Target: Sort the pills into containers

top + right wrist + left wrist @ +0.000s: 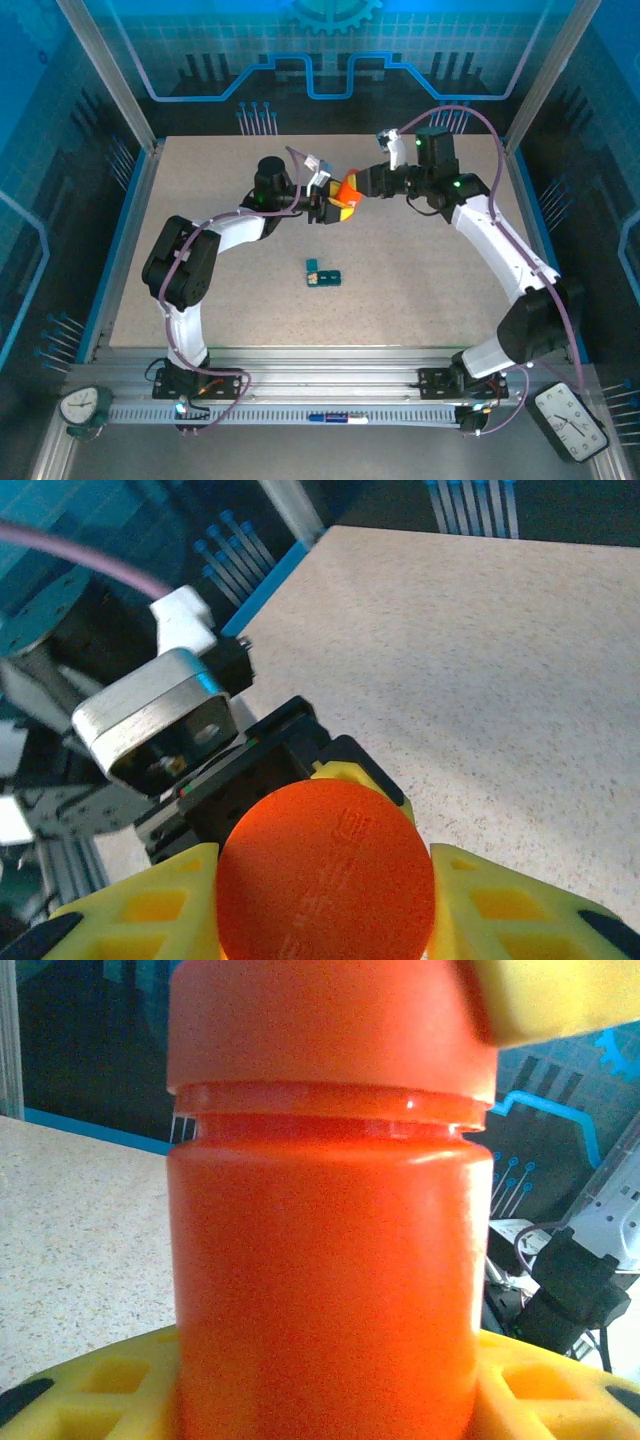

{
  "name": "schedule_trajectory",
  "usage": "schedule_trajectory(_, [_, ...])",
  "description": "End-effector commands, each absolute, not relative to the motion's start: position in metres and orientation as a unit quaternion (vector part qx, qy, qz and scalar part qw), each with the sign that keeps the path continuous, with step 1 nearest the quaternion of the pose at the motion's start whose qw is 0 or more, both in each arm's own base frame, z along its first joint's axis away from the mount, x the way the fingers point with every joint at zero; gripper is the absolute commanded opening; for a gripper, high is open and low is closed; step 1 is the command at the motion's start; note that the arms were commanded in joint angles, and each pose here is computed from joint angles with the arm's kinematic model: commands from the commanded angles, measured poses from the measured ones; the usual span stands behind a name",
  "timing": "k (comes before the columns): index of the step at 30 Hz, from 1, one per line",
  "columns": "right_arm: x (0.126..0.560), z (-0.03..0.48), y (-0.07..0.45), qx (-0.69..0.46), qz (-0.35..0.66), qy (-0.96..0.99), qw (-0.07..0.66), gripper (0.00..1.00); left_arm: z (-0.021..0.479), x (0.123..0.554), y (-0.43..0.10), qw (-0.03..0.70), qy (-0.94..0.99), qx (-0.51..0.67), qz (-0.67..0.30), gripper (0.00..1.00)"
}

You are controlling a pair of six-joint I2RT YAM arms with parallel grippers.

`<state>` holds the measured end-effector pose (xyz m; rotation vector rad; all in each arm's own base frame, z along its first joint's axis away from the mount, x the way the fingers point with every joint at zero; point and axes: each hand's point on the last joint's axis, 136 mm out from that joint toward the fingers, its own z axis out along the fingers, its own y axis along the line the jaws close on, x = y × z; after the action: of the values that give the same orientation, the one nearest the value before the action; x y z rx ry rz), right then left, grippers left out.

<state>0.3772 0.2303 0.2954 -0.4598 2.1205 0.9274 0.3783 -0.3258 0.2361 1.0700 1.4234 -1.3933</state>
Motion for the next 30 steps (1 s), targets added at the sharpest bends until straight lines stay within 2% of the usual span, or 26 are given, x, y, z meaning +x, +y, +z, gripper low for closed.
schedule_trajectory(1, [0.361, 0.247, 0.239, -0.086, 0.331, 0.883, 0.320, 0.33, 0.272, 0.375, -0.329, 0.473, 0.526, 0.454, -0.542, 0.00])
schedule_trajectory(5, [0.355, 0.236, 0.248, -0.036, 0.325, 0.886, 0.328, 0.33, 0.272, 0.376, -0.329, 0.473, 0.526, 0.453, -0.542, 0.00])
schedule_trajectory(15, [0.359, 0.246, 0.251, -0.040, 0.328, 0.881, 0.339, 0.37, 0.271, 0.374, -0.329, 0.471, 0.529, 0.453, -0.541, 0.00])
schedule_trajectory(18, [0.364, 0.267, 0.242, -0.054, 0.343, 0.869, 0.352, 0.47, 0.272, 0.373, -0.328, 0.471, 0.528, 0.455, -0.540, 0.00])
schedule_trajectory(21, [0.361, 0.300, 0.234, -0.095, 0.370, 0.844, 0.377, 0.69, 0.272, 0.373, -0.328, 0.471, 0.528, 0.456, -0.539, 0.00])
schedule_trajectory(23, [0.356, 0.319, 0.230, -0.135, 0.388, 0.826, 0.386, 0.81, 0.273, 0.373, -0.328, 0.472, 0.527, 0.457, -0.539, 0.00])
schedule_trajectory(26, [0.351, 0.332, 0.223, -0.185, 0.405, 0.807, 0.389, 0.85, 0.272, 0.372, -0.328, 0.473, 0.527, 0.459, -0.536, 0.00])
schedule_trajectory(30, [0.357, 0.336, 0.209, -0.223, 0.387, 0.797, 0.405, 0.86, 0.271, 0.372, -0.327, 0.478, 0.526, 0.464, -0.529, 0.00])
